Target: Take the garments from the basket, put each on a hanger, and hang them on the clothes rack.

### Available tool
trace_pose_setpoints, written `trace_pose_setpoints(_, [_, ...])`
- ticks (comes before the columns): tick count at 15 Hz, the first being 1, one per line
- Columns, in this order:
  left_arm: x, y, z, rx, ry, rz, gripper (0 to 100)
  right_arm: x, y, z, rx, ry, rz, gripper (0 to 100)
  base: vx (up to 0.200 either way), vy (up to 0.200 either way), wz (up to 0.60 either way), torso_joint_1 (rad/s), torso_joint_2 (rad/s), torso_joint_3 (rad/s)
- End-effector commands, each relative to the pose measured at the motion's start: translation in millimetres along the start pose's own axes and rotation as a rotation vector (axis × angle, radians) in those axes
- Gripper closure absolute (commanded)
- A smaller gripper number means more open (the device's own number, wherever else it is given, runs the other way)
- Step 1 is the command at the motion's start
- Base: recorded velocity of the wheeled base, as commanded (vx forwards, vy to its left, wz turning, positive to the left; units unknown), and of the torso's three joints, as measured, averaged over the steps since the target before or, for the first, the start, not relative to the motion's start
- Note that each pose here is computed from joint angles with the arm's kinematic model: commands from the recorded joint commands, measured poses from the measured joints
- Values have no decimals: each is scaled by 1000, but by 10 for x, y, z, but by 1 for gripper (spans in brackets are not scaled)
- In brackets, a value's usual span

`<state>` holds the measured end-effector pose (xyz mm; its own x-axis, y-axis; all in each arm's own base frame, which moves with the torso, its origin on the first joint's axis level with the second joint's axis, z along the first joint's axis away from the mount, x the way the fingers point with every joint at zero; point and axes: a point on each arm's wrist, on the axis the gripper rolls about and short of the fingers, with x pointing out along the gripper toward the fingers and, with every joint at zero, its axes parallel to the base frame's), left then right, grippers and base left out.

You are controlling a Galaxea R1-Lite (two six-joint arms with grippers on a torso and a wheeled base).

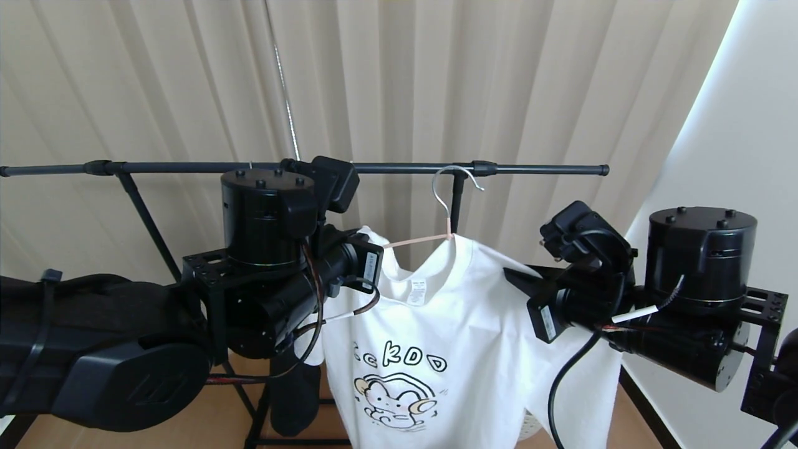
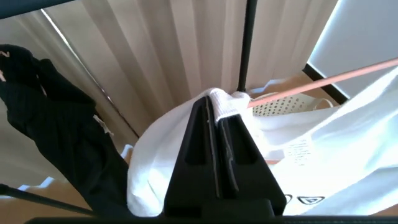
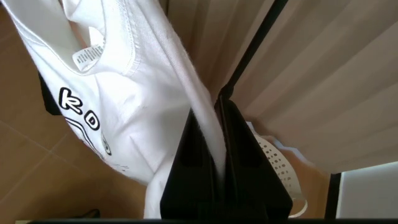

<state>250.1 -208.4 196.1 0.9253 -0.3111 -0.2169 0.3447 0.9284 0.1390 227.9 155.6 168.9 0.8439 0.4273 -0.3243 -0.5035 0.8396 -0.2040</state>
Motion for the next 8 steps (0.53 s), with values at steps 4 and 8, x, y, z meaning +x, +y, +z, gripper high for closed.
trace_pose_setpoints(4, [-69,-98,72,-1,-25,-35,100,82,153,-50,47,28,20,100,0,0,0,0,0,0])
trace_pose_setpoints(8, [-19,58,53,13,23,37,100,-32,136,-54,61,-23,-22,100,0,0,0,0,0,0])
